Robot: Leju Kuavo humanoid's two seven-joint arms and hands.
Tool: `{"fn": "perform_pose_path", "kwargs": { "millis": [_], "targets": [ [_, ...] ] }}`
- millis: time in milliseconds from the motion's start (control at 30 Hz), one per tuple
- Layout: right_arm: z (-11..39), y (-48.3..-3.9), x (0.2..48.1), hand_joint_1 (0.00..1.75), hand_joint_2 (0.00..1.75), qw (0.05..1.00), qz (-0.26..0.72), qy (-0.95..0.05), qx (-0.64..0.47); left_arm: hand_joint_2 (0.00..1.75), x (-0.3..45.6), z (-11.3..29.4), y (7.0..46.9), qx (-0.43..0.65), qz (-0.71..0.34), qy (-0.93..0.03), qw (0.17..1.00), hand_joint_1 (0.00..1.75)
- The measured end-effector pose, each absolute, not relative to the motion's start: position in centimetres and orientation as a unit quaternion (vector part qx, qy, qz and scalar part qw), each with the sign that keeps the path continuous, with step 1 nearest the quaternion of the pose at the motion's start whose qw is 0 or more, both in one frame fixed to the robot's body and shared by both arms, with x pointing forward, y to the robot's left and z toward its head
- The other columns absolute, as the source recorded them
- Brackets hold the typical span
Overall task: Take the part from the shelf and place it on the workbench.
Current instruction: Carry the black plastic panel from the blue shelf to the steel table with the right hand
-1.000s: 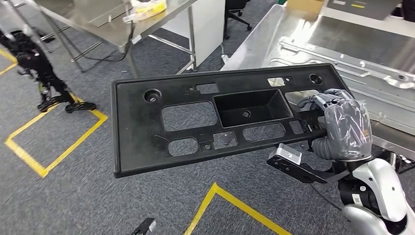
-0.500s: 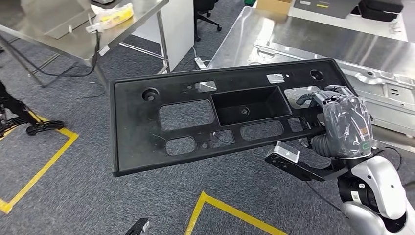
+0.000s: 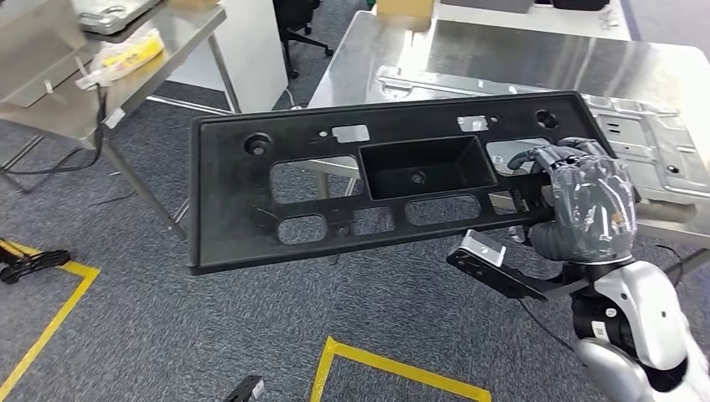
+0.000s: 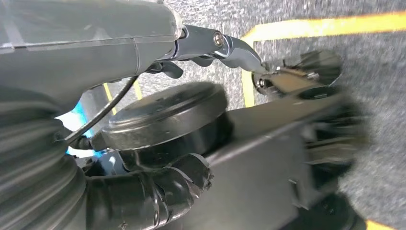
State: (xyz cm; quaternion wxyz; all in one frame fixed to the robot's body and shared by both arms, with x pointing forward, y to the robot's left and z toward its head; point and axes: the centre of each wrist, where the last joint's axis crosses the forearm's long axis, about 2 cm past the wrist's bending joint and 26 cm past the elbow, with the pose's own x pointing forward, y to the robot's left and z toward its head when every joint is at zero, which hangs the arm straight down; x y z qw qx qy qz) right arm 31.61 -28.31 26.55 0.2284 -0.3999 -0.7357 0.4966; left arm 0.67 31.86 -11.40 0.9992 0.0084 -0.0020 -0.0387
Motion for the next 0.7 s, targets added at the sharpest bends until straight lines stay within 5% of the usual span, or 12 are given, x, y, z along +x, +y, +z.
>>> {"fn": "perform_pose_path", "kwargs": {
  "millis": [700],
  "targets": [
    [26.04, -27.95, 31.43, 1.75, 1.75, 0.232, 0.502, -0.733, -0.395, 1.75, 0.52, -11.42, 31.42, -0.003, -0.032, -0.01, 0.999, 0.0]
  ]
}}
